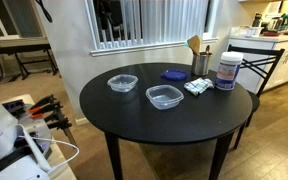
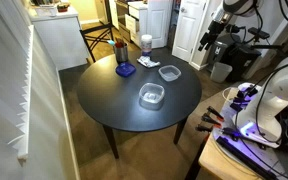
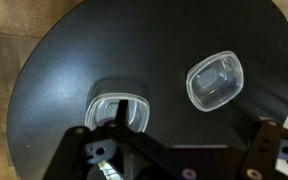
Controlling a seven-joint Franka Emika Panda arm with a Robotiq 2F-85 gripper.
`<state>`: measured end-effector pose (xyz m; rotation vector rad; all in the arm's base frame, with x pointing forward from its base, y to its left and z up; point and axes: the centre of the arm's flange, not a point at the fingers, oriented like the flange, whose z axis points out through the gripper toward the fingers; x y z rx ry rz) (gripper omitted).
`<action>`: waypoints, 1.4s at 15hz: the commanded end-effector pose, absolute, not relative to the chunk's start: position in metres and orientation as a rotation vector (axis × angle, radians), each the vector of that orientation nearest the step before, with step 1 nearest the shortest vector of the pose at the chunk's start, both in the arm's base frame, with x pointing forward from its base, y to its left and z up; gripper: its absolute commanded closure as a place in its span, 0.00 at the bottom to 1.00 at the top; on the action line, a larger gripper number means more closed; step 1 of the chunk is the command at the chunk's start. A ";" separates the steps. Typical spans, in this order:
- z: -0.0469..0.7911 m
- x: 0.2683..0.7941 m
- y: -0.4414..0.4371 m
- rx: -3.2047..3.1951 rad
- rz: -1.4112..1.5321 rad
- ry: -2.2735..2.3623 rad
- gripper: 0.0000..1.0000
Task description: Stack the two clear bowls together.
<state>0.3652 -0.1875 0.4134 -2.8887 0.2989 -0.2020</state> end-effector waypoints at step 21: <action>0.426 0.470 -0.184 -3.003 -0.279 0.241 0.00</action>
